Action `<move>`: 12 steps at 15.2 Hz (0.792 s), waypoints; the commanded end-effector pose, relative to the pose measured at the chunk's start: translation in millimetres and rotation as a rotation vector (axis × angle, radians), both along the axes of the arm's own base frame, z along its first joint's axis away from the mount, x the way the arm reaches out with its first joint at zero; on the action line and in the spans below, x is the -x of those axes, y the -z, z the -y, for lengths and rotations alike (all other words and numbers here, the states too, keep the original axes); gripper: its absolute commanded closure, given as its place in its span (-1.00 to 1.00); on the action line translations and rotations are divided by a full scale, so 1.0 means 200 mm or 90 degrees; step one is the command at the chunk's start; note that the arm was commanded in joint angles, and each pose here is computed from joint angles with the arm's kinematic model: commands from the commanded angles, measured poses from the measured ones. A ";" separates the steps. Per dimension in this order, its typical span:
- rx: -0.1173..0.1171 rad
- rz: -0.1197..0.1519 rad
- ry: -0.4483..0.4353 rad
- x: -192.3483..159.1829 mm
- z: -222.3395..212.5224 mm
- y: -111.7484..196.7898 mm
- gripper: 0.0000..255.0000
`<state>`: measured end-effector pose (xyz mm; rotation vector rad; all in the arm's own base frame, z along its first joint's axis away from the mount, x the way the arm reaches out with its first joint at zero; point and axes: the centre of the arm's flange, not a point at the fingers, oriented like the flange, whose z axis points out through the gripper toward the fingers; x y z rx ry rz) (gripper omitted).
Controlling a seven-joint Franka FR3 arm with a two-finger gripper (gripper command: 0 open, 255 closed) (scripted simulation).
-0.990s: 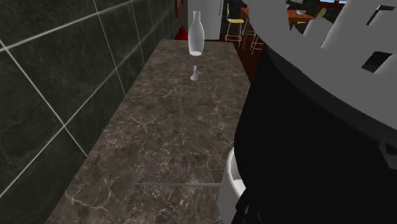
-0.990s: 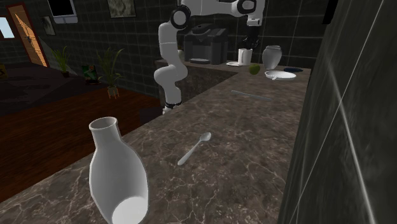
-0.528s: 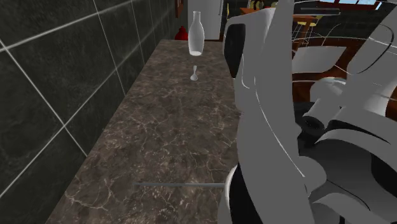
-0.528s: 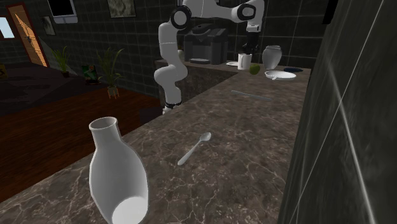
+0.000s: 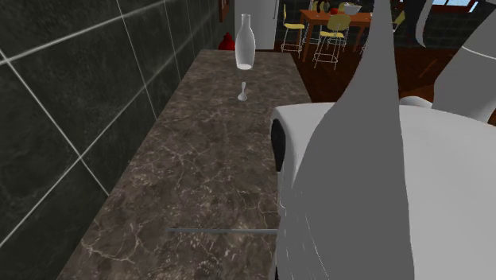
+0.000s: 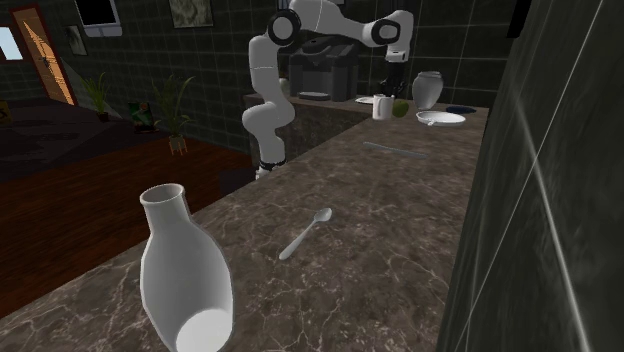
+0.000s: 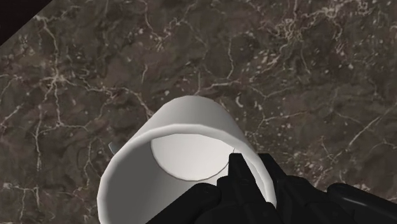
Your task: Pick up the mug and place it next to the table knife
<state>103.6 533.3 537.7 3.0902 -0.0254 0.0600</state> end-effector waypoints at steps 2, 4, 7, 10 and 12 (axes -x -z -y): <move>0.000 0.000 0.000 0.00 0.00 0.07 1.00; 0.000 0.000 0.000 0.00 0.00 0.13 1.00; 0.000 0.000 0.000 0.00 0.00 0.21 1.00; 0.000 0.000 0.000 0.00 0.00 0.28 1.00; 0.000 0.000 0.000 0.00 0.00 0.34 1.00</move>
